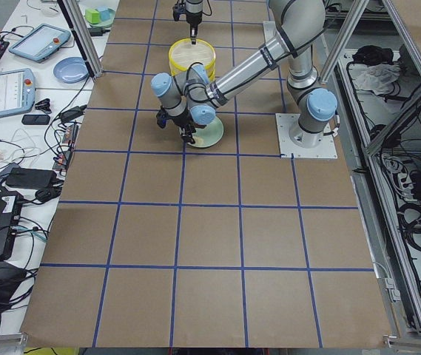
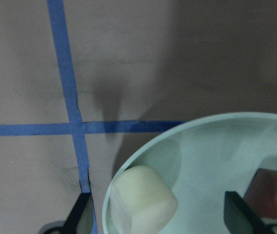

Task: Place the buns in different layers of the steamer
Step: 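Lift the top steamer tier aside with right gripper while left grasps white bun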

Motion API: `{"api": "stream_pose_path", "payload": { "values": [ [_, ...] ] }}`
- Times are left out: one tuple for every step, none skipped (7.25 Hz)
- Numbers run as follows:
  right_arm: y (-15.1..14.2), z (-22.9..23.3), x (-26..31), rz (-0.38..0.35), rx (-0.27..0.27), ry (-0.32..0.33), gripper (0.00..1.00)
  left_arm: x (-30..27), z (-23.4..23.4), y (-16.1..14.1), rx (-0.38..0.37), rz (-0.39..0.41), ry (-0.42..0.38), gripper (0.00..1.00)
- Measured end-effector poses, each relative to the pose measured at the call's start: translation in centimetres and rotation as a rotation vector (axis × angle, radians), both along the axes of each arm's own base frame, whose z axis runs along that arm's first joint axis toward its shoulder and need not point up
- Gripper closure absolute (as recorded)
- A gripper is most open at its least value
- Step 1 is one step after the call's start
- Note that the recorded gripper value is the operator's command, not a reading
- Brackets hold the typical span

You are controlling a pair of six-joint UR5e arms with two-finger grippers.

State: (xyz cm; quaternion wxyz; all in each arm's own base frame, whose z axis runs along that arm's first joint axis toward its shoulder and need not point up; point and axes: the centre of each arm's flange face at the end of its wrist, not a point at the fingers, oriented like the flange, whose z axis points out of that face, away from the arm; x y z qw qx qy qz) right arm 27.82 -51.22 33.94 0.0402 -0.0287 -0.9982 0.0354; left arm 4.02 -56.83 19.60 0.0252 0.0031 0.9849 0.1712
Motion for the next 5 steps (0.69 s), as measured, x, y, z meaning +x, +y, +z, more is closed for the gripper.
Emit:
{"api": "stream_pose_path", "payload": {
  "values": [
    [0.4,3.1,-2.4,0.013,-0.002,0.001,1.00,0.0,0.5,-0.1,0.000,-0.001,-0.001,1.00],
    [0.8,6.0,-5.5,0.033,-0.001,0.004,1.00,0.1,2.0,-0.4,-0.010,0.001,-0.003,1.00],
    [1.4,8.9,-9.4,0.053,0.003,0.011,1.00,0.0,4.4,-0.9,-0.029,0.011,-0.006,1.00],
    [2.0,11.1,-13.8,0.070,0.017,0.018,1.00,-0.5,7.4,-1.6,-0.056,0.049,-0.005,1.00],
    [2.5,12.5,-17.5,0.092,0.028,0.022,1.00,-1.9,10.3,-1.9,-0.084,0.118,0.020,1.00]
  ]
}}
